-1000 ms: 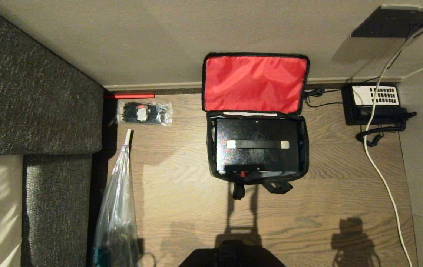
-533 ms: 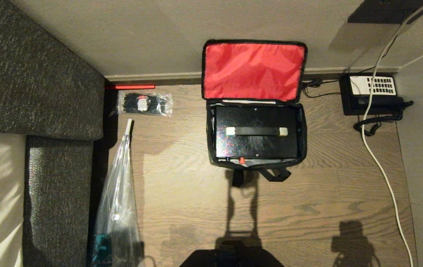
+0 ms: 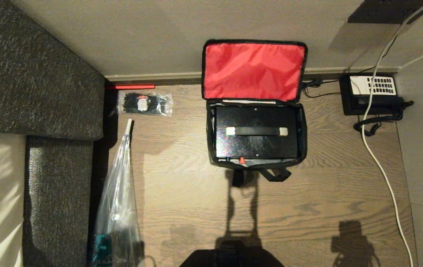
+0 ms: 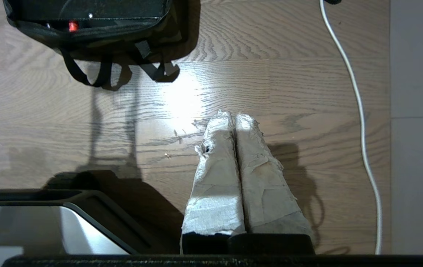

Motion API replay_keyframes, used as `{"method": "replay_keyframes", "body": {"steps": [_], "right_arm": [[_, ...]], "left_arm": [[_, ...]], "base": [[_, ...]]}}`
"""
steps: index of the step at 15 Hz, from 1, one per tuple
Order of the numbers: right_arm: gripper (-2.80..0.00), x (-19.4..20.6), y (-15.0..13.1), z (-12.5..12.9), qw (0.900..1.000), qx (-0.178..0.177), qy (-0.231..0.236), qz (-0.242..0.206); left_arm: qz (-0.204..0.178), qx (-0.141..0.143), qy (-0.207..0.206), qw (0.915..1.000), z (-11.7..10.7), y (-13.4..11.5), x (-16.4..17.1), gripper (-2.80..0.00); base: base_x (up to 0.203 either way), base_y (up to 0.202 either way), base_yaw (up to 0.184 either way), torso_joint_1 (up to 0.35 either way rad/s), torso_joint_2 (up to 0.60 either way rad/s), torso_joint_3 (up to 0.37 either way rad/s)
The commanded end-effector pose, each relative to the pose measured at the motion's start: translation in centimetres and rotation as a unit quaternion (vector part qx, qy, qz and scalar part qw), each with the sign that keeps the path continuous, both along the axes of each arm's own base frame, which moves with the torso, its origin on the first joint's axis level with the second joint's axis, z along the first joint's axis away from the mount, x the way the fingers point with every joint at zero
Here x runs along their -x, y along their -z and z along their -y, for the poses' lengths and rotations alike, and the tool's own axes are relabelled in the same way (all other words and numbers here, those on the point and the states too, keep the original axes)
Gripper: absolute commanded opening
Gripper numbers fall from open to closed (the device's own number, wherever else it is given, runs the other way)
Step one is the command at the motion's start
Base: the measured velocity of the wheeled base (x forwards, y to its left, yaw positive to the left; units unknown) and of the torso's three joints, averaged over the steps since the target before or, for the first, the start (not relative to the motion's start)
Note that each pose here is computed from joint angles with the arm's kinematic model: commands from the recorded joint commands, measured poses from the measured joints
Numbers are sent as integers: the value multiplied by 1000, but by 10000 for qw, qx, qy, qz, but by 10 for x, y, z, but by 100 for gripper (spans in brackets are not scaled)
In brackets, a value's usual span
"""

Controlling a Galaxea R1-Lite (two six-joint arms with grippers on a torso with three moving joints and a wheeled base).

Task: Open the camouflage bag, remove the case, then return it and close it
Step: Grip the handle

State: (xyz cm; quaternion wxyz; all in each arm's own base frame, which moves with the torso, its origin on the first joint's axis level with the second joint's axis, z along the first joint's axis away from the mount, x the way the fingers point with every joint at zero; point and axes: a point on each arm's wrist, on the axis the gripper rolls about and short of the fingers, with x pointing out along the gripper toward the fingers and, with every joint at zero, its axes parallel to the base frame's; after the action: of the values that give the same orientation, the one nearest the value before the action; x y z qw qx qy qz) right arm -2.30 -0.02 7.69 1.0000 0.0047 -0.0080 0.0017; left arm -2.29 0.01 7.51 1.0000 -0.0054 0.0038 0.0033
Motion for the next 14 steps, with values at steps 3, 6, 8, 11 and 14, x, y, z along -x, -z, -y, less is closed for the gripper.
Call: {"method": "replay_keyframes", "body": {"steps": [3,6,8,11,14], "right_arm": [[-280,1,2,0,9999,22,2,166],[-280,1,2,0,9999,22,2,166],[-280,1,2,0,9999,22,2,166],[-280,1,2,0,9999,22,2,166],[-280,1,2,0,9999,22,2,166]], "left_arm": [[0,-1,-5,10000,0,0,0,-280],[0,-1,-5,10000,0,0,0,-280],[0,3,-4,10000,0,0,0,-280],[0,-8,-5,10000,0,0,0,-280],[0,-1,-5,10000,0,0,0,-280]], "base": [[0,0,0,0,0,0],[0,0,0,0,0,0],[0,0,0,0,0,0],[0,0,0,0,0,0],[0,0,0,0,0,0]]}}
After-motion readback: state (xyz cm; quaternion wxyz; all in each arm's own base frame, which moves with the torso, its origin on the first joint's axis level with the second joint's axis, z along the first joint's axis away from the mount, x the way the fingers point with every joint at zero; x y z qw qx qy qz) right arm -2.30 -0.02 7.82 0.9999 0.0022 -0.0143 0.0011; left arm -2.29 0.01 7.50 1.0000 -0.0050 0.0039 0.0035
